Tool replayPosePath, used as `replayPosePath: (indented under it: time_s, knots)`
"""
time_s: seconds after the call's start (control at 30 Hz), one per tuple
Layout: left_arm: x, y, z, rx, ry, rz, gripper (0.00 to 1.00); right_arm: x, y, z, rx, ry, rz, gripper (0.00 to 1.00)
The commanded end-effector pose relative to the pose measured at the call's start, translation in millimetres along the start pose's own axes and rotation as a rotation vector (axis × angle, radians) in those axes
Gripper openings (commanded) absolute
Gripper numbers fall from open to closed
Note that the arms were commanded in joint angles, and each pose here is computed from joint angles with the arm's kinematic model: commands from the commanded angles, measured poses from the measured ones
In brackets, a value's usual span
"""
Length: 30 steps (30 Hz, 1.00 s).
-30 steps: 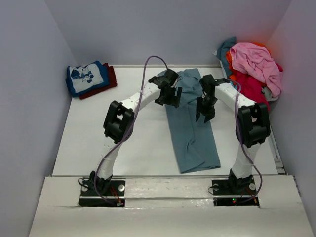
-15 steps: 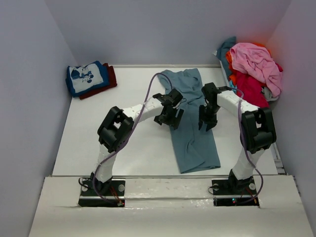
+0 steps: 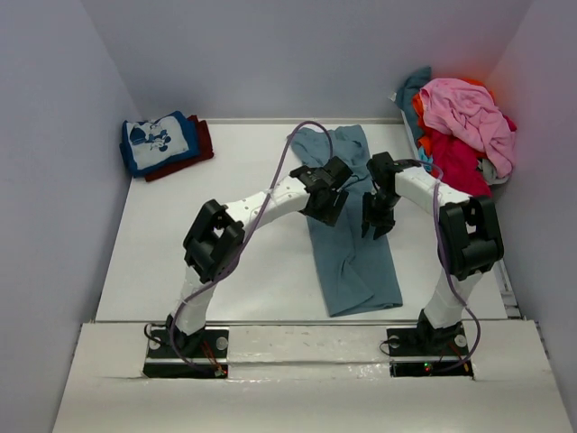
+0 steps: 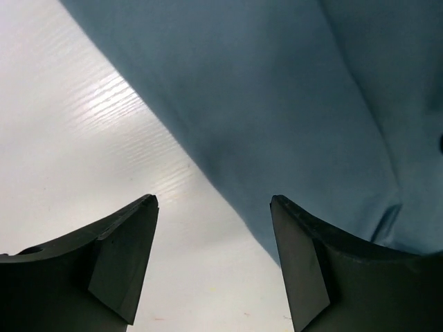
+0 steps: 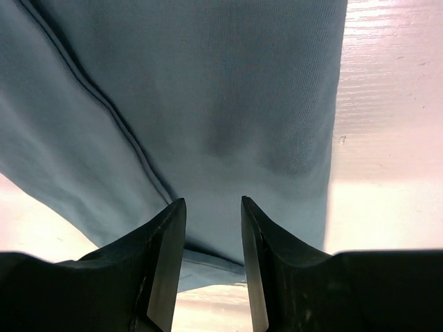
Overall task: Fold and stack the t-shirts
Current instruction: Rotate the tshirt 90 degrees
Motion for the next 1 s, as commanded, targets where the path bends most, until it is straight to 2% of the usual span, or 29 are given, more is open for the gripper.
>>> replayPosePath:
  time_s: [0.0, 0.07, 0.33, 0.47, 0.7, 0.97]
  knots:
    - [-13.8, 7.9, 14.0, -0.044, -0.062, -0.020, 0.78, 6.4, 7.1, 10.4, -0.052, 0.012, 0.013, 0.43]
    - [-18.1, 2.1, 11.6, -0.030, -0.078, -0.043, 0.70, 7.6, 7.8, 11.4, -0.055, 0.010, 0.019, 0.43]
    - [-42.5, -25.1, -25.8, 0.118, -0.121, -0.217, 0.70, 6.9, 1.3, 9.8, -0.043, 0.007, 0.018, 0.43]
    - [-45.4, -30.6, -34.2, 0.142, -0.124, -0.245, 0.71, 6.4, -2.4, 8.3, -0.038, 0.004, 0.018, 0.43]
    - [-35.9, -40.9, -45.0, 0.187, -0.122, -0.184, 0.71, 5.2, -13.2, 6.3, -0.017, 0.001, 0.016, 0.42]
    - [-0.4, -55.5, -72.3, 0.257, -0.112, 0.013, 0.72, 6.4, -22.4, 6.9, 0.006, 0.004, 0.023, 0.42]
Point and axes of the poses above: each gripper's point midway between its finger pads, its own y axis back along the fingers, its own x axis along the line the jaws close on, z = x × y, the point moved 2 cm from there along y, back along the fingers, and after that the axes turned 8 degrees about y, right-handed, at the moved point
